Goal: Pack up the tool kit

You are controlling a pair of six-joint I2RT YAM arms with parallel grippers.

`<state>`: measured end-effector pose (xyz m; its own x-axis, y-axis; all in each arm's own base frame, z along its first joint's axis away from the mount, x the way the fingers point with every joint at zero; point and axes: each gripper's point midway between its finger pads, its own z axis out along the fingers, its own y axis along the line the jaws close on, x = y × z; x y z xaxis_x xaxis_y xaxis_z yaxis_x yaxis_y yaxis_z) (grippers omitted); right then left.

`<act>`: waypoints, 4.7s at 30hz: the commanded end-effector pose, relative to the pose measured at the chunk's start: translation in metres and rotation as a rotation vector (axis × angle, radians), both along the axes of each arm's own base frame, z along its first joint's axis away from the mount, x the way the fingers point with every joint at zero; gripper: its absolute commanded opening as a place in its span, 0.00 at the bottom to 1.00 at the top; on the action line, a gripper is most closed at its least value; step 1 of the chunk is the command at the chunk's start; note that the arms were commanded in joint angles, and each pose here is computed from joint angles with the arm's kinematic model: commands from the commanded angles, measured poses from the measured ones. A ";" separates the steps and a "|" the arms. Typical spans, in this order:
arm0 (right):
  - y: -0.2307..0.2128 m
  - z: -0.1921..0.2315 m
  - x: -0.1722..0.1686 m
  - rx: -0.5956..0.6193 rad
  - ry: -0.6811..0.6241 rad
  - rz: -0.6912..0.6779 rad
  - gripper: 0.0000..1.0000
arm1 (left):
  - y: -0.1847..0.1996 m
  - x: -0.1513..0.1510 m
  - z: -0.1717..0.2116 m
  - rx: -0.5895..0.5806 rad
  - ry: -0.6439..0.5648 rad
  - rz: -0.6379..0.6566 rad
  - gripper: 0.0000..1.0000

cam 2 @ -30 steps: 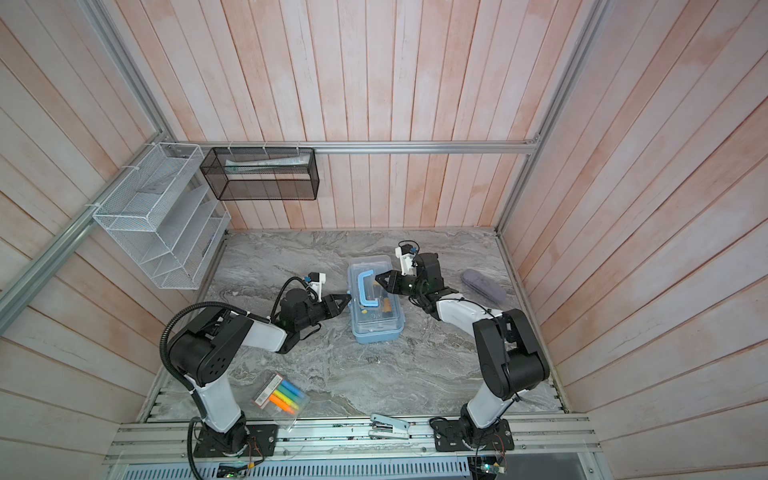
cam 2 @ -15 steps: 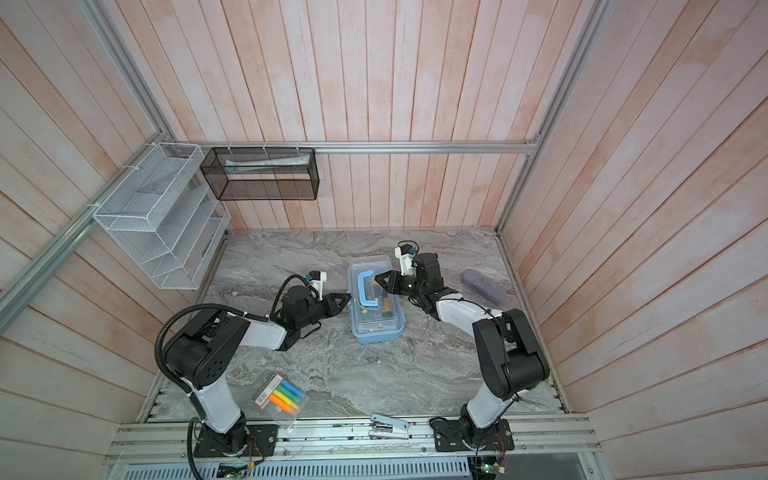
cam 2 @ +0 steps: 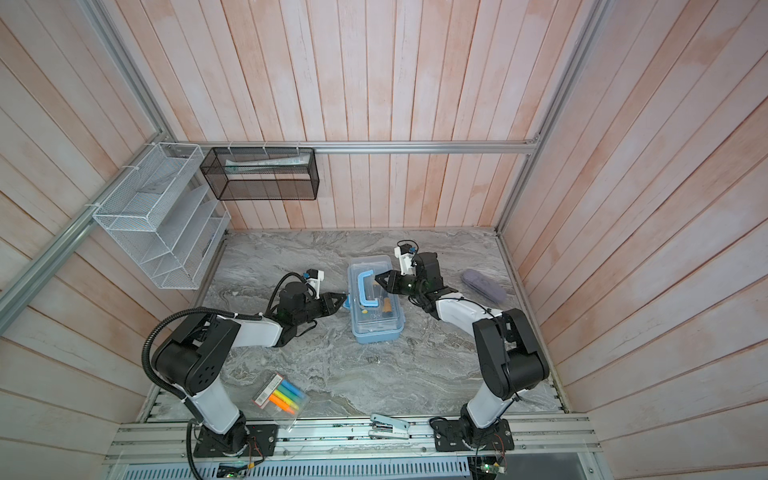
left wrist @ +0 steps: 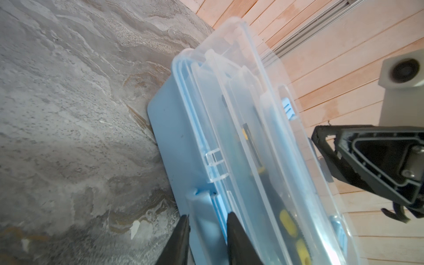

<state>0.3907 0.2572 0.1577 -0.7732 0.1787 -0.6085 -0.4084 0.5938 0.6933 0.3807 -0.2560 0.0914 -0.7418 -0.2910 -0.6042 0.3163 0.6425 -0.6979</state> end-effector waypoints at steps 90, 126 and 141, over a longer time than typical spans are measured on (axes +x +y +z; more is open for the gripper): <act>-0.011 -0.042 -0.009 -0.054 0.114 -0.038 0.25 | -0.006 -0.017 0.037 -0.076 0.140 -0.135 0.34; -0.012 -0.049 -0.008 -0.067 0.122 -0.038 0.24 | -0.008 -0.008 0.019 0.004 0.172 -0.120 0.29; -0.012 -0.050 -0.009 -0.066 0.122 -0.033 0.24 | -0.015 -0.004 0.022 0.006 0.166 -0.125 0.29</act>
<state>0.3951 0.2543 0.1572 -0.7564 0.1965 -0.6239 -0.4113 0.5989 0.6872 0.3760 -0.2656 0.1250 -0.8532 -0.2163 -0.4746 0.2774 0.5823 -0.7642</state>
